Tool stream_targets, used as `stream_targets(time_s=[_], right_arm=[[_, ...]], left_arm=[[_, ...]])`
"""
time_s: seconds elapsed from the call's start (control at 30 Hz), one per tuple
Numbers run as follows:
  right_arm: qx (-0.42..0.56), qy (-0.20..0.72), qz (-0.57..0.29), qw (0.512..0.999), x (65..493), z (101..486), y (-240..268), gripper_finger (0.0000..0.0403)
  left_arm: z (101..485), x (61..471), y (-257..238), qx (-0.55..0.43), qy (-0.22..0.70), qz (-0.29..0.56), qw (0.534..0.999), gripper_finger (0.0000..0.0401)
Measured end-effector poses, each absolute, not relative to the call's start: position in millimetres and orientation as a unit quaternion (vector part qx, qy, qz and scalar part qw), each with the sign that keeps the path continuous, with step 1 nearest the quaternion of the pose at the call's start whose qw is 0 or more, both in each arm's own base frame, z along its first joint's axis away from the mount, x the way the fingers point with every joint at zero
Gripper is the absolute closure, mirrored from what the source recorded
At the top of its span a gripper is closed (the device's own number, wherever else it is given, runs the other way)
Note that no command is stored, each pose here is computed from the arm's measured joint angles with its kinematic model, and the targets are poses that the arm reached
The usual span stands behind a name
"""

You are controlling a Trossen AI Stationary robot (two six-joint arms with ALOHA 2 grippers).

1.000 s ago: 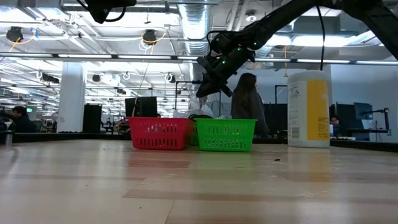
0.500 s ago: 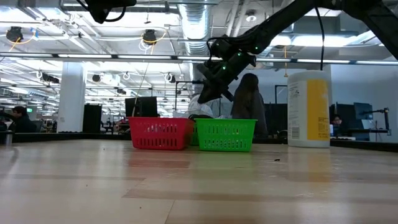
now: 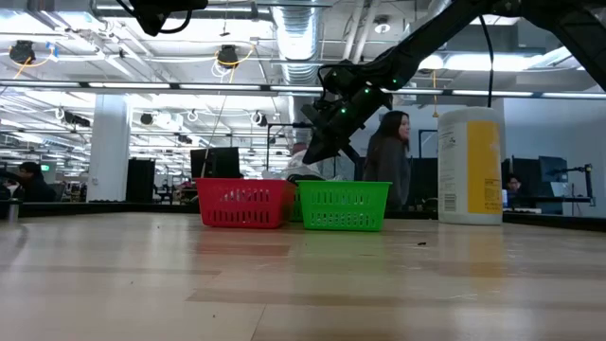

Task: Pick & Place Travel size toiletries
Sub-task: Put the white cotton pack into the top red bin

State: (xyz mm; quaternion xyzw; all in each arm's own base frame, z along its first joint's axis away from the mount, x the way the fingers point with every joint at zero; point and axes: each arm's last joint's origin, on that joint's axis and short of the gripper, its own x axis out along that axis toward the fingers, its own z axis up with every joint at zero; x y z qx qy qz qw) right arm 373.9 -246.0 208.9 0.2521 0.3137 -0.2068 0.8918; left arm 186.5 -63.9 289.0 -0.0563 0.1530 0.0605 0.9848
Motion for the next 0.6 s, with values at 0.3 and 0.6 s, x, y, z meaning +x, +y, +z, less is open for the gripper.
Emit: stream_targets(time_s=[0.3, 0.6], right_arm=[[0.226, 0.327, -0.19, 0.898, 378.4, 208.0, -237.6, 0.0403], [0.224, 0.325, -0.19, 0.899, 379.0, 208.3, -237.2, 0.0381]], left_arm=[[289.0, 186.5, -63.9, -0.056, 0.153, 0.06, 0.985, 0.0288], [288.8, 186.5, -63.9, -0.056, 0.153, 0.061, 0.985, 0.0288]])
